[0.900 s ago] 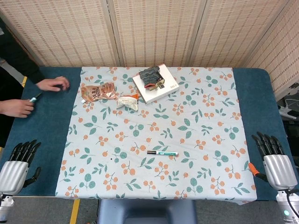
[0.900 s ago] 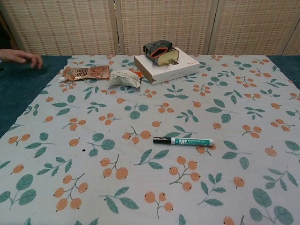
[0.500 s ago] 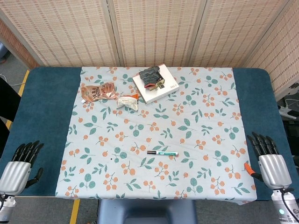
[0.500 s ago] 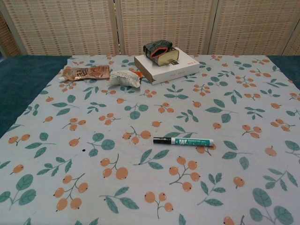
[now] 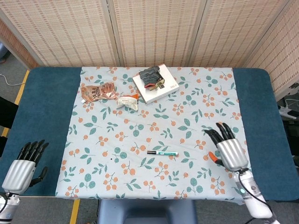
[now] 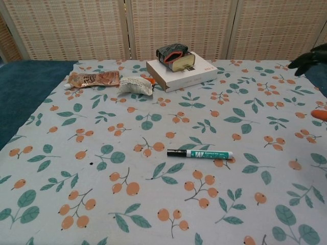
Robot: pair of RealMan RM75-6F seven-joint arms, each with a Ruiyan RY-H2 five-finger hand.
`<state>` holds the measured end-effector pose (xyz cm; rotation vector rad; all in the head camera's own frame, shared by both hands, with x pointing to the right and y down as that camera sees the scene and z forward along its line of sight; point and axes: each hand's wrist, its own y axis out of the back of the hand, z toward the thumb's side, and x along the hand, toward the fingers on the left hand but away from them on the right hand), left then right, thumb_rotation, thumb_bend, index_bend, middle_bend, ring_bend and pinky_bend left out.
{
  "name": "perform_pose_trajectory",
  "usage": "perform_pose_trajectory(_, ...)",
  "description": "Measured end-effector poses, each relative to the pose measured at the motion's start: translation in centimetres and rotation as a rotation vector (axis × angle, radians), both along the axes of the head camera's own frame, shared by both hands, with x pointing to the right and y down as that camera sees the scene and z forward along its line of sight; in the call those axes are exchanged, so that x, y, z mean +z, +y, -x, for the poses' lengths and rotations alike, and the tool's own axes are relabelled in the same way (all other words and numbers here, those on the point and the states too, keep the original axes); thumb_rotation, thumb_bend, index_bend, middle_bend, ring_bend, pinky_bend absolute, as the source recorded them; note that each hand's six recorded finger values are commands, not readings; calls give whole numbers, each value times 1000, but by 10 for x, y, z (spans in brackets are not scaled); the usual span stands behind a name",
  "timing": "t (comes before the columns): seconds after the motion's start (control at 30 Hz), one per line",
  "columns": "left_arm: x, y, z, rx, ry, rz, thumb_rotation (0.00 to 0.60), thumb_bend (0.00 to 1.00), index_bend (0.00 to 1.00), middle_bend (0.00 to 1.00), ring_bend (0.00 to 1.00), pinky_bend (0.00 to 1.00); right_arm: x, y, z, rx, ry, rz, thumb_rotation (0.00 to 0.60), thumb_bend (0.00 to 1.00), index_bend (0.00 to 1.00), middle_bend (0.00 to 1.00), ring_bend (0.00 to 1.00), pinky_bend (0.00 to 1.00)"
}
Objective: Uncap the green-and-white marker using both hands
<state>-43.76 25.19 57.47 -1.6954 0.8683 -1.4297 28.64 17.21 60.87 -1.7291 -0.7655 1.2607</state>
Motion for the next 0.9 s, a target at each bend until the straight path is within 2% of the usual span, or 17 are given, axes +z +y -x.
perform_pose_trajectory(0.2, -3, -1, 3, -9, 10, -1, 600, 436, 0, 0, 0, 57, 33, -14, 81, -104, 4, 54, 600, 198, 271, 293, 0, 0)
perform_pose_trajectory(0.4, -7, 0, 7, -21, 15, -1, 600, 435, 0, 0, 0, 58, 61, -8, 132, -152, 30, 133, 600, 198, 306, 317, 0, 0)
perform_pose_trajectory(0.7, -7, 0, 8, -27, 15, 1, 600, 434, 0, 0, 0, 57, 101, 11, 138, -175, 108, 216, 600, 202, 344, 342, 0, 0)
perform_pose_trajectory(0.9, -4, -1, 8, -24, 9, 12, 600, 435, 0, 0, 0, 58, 114, 18, 142, -188, 129, 228, 600, 218, 378, 365, 12, 0)
